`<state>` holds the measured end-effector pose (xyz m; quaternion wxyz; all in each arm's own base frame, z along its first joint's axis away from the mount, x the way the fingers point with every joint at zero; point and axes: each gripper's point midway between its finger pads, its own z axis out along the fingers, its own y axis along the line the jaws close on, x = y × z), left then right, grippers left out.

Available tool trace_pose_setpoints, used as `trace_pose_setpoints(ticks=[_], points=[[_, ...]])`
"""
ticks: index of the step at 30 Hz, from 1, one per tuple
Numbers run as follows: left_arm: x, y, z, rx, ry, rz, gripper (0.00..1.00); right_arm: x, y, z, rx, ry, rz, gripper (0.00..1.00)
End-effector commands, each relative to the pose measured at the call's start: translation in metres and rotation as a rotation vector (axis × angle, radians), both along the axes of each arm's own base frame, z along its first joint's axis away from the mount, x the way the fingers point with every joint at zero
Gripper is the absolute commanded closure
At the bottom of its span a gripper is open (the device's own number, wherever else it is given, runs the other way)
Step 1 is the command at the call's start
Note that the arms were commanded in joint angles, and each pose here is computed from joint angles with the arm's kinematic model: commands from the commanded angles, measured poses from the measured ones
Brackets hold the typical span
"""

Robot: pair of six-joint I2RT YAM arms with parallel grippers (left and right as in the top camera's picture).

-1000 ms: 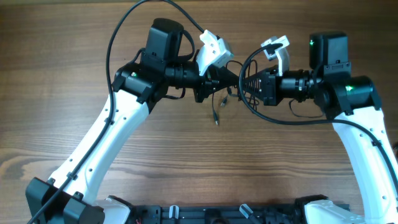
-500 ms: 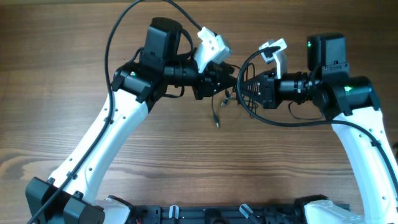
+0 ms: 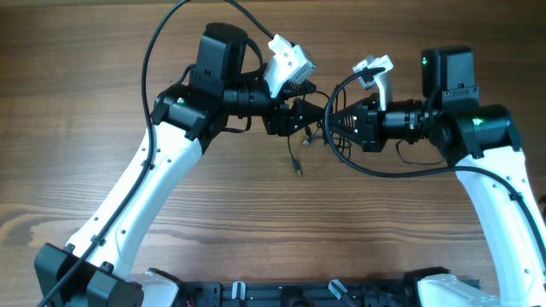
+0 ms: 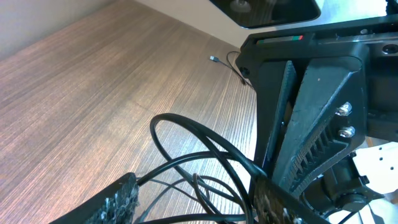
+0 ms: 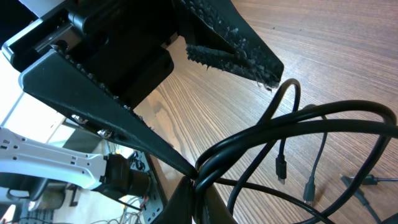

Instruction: Untangle cables

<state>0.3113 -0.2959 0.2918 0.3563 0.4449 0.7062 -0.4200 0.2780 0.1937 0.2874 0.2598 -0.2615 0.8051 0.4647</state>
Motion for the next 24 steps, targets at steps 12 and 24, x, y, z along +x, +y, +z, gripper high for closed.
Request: trace_pose_setpoints(ticks=[12, 24], points=[[-0.031, -0.022, -0.012, 0.032, 0.055, -0.086, 0.41, -0.017, 0.014, 0.039, 0.162, -0.101, 0.136, 0.95], [-0.037, -0.008, -0.041, 0.154, 0.166, -0.03, 0.45, -0.021, 0.013, 0.051, 0.178, -0.125, 0.132, 0.95]])
